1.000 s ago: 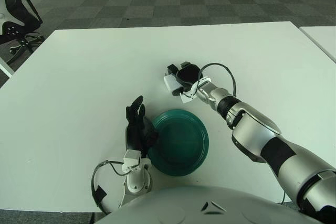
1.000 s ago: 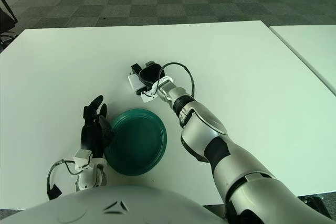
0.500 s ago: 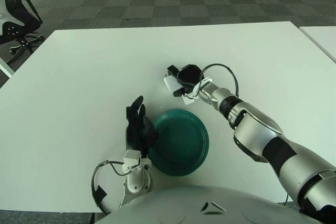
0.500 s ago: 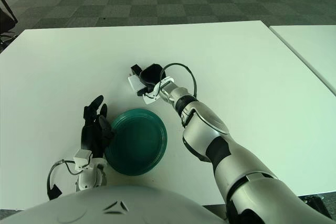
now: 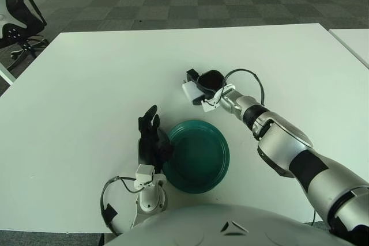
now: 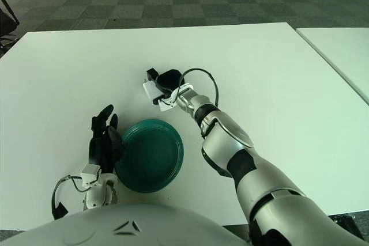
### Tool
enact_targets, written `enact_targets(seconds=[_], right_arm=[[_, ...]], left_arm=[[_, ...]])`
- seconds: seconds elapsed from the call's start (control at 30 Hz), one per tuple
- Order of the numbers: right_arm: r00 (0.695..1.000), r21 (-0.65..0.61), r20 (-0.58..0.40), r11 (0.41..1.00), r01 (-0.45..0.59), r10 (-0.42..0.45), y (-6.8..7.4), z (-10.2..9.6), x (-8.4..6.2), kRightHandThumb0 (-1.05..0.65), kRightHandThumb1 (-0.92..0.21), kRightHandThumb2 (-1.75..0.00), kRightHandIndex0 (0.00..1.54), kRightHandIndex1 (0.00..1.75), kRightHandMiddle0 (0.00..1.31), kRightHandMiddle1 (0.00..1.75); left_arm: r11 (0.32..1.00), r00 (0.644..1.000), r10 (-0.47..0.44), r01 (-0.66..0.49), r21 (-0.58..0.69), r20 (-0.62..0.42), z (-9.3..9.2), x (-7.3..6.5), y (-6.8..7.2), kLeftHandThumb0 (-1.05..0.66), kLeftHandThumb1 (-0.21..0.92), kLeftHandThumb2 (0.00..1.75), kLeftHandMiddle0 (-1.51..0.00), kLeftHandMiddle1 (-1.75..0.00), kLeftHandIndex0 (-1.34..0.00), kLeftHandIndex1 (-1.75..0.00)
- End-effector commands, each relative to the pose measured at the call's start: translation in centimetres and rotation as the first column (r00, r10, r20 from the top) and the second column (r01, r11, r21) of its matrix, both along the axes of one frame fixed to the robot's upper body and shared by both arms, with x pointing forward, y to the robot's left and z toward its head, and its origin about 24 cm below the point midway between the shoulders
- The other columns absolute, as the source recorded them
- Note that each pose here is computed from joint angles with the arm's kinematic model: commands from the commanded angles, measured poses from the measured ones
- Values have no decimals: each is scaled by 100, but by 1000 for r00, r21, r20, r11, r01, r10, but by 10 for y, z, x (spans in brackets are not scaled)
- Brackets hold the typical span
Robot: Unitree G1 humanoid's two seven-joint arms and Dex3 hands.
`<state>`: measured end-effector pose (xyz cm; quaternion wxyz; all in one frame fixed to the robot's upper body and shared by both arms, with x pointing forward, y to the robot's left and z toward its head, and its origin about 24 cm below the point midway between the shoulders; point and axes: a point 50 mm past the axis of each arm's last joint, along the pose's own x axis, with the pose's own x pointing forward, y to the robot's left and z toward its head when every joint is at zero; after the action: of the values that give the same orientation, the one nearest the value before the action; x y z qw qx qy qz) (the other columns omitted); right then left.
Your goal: Put the charger into the plate.
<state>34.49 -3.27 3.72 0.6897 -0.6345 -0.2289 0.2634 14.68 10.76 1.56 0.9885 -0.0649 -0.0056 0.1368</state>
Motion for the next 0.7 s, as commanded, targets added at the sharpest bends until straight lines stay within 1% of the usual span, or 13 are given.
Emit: enact_targets(seconds=[0.0,0.1,0.23,0.27,0.37,0.43,0.53,0.67], right_arm=[[996,127,90,992,-13,2,-3,35,14,-38,-70,-83,74,175,34,175],[993,184,120,982,-36,14,-4,43,13,-39,-69,-85,76,175,34,175],[989,232,147,971,-63,29,-4,51,10,-40,-64,-91,82,175,38,175],[987,259,159,963,-77,36,-4,54,7,-40,-63,-92,83,175,38,175],[976,336,201,931,-144,78,-5,72,-11,-40,-61,-95,87,175,40,175],[968,341,226,922,-185,111,-8,80,-22,-41,-59,-97,89,175,41,175],[960,331,246,919,-213,133,-12,82,-29,-41,-57,-100,92,175,42,175],[951,308,247,916,-259,185,-17,79,-45,-41,-55,-102,92,175,44,175]], left_arm=[[998,1000,15,-16,-67,-9,3,-1,-12,-81,92,102,-36,-1,0,-82],[997,1000,17,-18,-71,-6,2,-1,-11,-81,92,102,-36,-1,0,-85],[997,1000,21,-21,-73,-1,2,-2,-9,-81,92,103,-37,-1,-2,-88],[997,1000,23,-23,-71,0,3,-2,-9,-81,92,103,-38,-1,-2,-89],[998,1000,25,-25,-55,6,4,-2,-7,-81,92,103,-37,-1,-3,-90],[999,1000,20,-20,-39,9,5,-3,-4,-81,92,102,-36,0,-2,-90],[999,1000,18,-18,-27,9,6,-3,-2,-80,92,102,-35,0,-1,-90],[1000,1000,18,-18,-15,6,7,-3,-1,-80,92,101,-34,0,0,-88]])
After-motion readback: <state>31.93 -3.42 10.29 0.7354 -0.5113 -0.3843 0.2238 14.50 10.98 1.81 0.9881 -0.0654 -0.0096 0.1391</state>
